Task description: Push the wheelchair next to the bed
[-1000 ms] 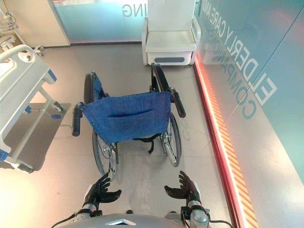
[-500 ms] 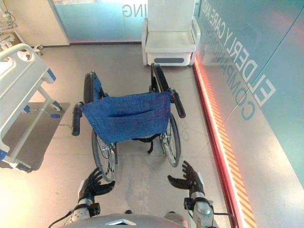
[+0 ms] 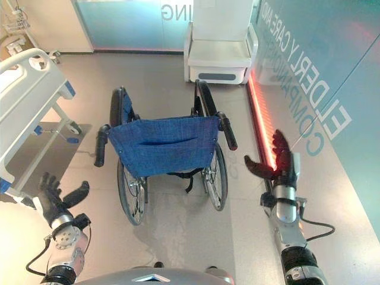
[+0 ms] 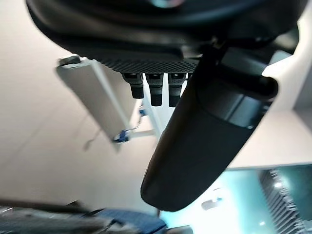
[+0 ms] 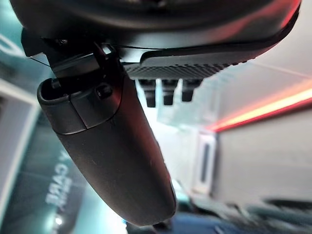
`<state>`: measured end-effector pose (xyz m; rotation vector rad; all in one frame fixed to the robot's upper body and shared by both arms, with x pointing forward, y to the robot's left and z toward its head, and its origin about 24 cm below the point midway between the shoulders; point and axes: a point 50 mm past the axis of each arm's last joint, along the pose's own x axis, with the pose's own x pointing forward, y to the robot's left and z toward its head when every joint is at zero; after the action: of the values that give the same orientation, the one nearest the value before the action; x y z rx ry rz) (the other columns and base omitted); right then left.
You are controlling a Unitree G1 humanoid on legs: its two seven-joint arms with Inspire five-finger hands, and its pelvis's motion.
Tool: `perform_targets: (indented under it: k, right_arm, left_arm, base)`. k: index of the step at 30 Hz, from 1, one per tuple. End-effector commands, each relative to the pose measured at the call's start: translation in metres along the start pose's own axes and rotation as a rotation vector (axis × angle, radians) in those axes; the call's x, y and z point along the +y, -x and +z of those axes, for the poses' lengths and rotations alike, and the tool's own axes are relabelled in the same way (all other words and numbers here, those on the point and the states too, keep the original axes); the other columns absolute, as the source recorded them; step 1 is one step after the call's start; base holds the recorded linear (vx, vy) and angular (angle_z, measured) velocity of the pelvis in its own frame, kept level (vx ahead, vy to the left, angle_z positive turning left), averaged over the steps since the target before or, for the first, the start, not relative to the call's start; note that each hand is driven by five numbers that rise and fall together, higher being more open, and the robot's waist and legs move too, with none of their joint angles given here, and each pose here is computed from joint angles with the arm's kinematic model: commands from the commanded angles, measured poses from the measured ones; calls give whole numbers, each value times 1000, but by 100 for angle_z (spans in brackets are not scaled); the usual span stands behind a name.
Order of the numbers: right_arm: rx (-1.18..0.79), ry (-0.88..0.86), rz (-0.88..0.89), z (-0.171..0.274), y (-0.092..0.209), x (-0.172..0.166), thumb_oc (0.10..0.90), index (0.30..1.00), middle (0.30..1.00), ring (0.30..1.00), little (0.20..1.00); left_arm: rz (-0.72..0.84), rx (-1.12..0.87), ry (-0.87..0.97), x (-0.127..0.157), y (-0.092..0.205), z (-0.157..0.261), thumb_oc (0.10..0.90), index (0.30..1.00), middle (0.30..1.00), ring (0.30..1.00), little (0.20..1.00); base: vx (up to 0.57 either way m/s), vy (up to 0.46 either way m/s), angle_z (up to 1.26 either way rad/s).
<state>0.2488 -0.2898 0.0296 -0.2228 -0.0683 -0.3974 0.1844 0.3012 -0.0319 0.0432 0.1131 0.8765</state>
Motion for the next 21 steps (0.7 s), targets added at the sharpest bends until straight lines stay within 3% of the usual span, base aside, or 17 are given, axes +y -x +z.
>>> perform_targets:
  k: [1, 11, 15, 21]
  right_arm:
    - [-346, -56, -85, 79, -38, -4, 800, 900, 900, 900, 900]
    - [-564, -115, -106, 151, -60, 9, 800, 900, 900, 900, 900]
    - [-587, -102, -2, 171, -65, 25, 800, 900, 900, 900, 900]
    - [-499, 2, 173, 163, -64, 47, 800, 900, 900, 900, 900]
  left_arm:
    - [-16, -367, 125, -24, -36, 82, 800, 900, 900, 900, 900]
    - [-114, -559, 167, -54, -53, 158, 800, 900, 900, 900, 900]
    - [-219, -587, 217, -69, -54, 182, 800, 900, 900, 900, 900]
    - [-387, -583, 208, -88, -43, 191, 800, 900, 900, 900, 900]
  base:
    - [0, 0, 0]
    - [2, 2, 1]
    - [0, 0, 0]
    - [0, 0, 0]
